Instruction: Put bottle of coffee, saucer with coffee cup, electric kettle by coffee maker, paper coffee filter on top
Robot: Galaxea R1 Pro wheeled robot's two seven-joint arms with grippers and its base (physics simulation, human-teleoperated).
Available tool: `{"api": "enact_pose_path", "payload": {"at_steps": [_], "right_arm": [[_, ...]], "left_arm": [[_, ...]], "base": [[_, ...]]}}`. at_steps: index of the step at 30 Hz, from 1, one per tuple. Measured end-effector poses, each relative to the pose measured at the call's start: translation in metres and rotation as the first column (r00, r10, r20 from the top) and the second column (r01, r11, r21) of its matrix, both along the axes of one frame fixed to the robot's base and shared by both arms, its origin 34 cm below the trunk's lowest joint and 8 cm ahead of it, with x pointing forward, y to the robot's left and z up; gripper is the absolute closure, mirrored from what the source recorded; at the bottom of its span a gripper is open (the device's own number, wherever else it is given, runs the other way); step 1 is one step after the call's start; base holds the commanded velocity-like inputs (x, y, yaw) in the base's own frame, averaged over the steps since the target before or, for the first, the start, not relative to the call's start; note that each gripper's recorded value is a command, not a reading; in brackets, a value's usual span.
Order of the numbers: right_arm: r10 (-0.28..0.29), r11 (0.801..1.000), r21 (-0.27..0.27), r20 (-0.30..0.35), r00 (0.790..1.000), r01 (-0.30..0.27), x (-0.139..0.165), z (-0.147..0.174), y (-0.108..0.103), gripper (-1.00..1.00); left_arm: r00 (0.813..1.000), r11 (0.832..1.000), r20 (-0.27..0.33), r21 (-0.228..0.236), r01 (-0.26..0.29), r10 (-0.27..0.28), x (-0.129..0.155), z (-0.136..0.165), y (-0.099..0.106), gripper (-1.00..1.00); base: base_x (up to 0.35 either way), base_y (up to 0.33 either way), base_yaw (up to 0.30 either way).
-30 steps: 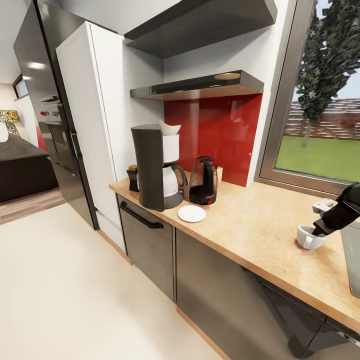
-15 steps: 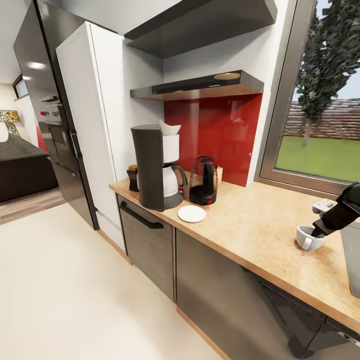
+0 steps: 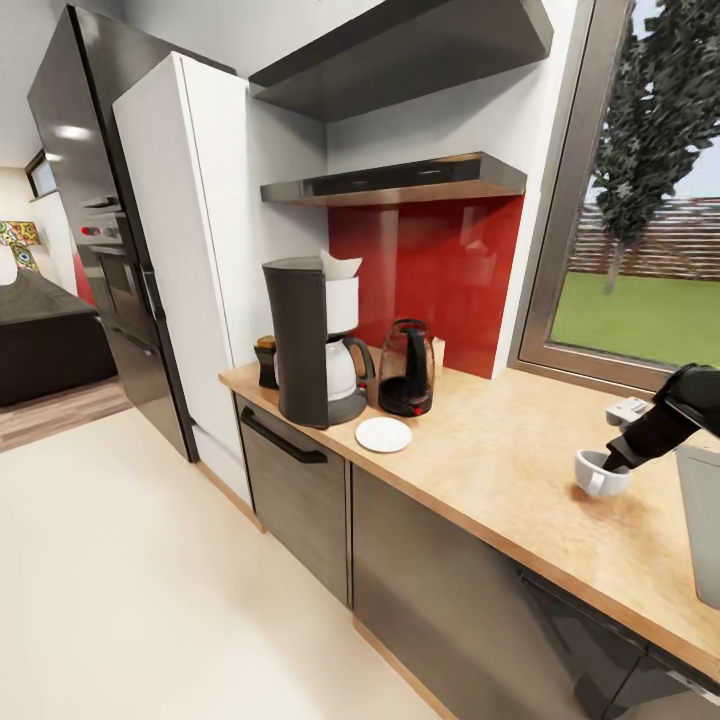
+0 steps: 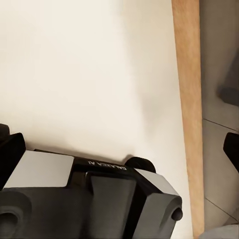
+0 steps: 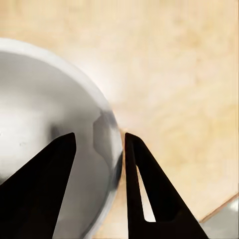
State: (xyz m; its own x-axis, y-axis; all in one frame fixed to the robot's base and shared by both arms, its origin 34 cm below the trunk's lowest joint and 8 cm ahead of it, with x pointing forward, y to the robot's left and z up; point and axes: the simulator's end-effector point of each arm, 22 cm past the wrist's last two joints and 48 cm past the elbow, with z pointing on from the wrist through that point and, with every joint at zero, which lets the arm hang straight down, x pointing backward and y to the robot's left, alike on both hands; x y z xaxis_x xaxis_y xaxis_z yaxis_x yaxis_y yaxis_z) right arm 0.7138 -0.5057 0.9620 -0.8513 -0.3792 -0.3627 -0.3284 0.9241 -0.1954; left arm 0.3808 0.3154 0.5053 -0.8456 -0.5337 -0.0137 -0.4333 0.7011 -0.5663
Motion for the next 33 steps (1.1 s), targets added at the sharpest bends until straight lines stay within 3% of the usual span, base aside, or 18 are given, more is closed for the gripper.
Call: {"api": "enact_pose_path", "payload": {"at_steps": [2, 13, 33], "right_arm": [[0.029, 1.0, 0.01, 0.003, 1.0, -0.029, 0.007, -0.001, 0.018, 1.0], [0.089, 0.996, 0.025, 0.007, 0.996, -0.089, 0.02, -0.003, 0.056, 1.0], [0.122, 0.992, 0.032, 0.033, 0.992, -0.123, 0.033, 0.01, 0.078, 1.0]], "left_arm": [[1.0, 1.0, 0.0, 0.0, 0.0, 0.0, 0.0, 0.0, 0.0, -1.0], [1.0, 1.0, 0.0, 0.0, 0.0, 0.0, 0.0, 0.0, 0.0, -1.0], [1.0, 1.0, 0.001, 0.001, 0.0, 0.0, 0.0, 0.0, 0.0, -1.0]], "base": [[0.0, 0.0, 0.0], [0.0, 0.0, 0.132], [0.0, 0.0, 0.27]]}}
